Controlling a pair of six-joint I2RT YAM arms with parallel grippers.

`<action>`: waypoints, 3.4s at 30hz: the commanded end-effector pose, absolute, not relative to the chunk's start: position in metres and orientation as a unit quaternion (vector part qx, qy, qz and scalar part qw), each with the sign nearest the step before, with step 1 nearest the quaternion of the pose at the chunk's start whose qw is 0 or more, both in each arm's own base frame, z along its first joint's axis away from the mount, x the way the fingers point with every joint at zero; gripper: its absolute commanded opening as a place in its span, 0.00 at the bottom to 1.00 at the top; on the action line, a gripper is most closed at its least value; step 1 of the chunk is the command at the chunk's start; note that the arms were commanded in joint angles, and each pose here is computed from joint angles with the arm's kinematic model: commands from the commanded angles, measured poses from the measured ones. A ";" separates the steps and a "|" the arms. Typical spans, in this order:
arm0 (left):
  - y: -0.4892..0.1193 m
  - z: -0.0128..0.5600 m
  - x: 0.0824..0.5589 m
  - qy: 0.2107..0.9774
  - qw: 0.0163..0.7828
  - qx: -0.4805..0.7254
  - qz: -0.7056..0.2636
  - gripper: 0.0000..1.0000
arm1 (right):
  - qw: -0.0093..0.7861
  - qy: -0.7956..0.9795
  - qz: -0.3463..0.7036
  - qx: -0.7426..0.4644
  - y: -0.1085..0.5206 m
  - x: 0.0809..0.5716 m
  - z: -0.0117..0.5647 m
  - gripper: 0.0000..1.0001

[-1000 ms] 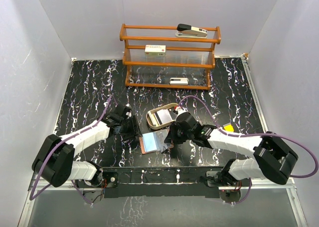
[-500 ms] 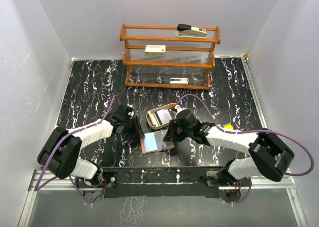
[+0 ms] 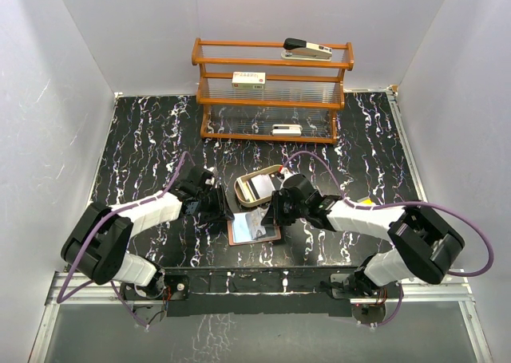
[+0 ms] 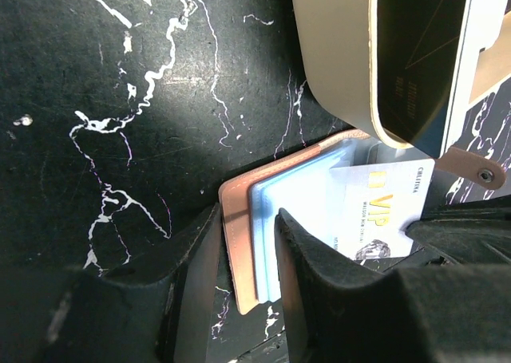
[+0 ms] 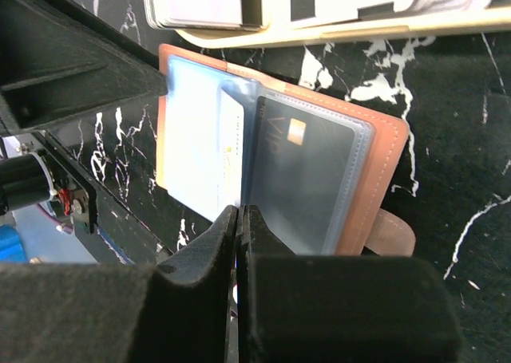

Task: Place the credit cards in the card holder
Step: Insert the credit card into the card holder.

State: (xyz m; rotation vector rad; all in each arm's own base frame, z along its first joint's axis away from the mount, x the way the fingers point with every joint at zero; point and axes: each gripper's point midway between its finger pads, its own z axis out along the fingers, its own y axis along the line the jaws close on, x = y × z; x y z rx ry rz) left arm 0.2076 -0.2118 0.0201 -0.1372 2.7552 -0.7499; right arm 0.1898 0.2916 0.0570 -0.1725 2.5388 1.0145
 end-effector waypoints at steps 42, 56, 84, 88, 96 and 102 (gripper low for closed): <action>-0.206 0.015 0.166 0.942 0.091 -0.124 -0.297 0.38 | 0.219 0.891 0.397 -0.024 0.298 0.181 0.064 0.22; -0.218 0.017 0.160 0.928 0.081 -0.123 -0.343 0.38 | 0.201 0.897 0.389 -0.054 0.322 0.180 0.064 0.24; -0.208 0.043 0.176 0.932 0.147 -0.098 -0.318 0.40 | 0.259 0.909 0.304 -0.122 0.313 0.195 0.096 0.52; -0.204 0.051 0.182 0.928 0.175 -0.098 -0.314 0.41 | 0.270 0.908 0.296 -0.123 0.316 0.204 0.101 0.53; -0.209 0.044 0.177 0.926 0.158 -0.099 -0.329 0.36 | 0.233 0.915 0.308 -0.114 0.323 0.195 0.077 0.53; -0.217 0.033 0.174 0.923 0.132 -0.101 -0.346 0.30 | 0.215 0.919 0.311 -0.108 0.320 0.187 0.061 0.52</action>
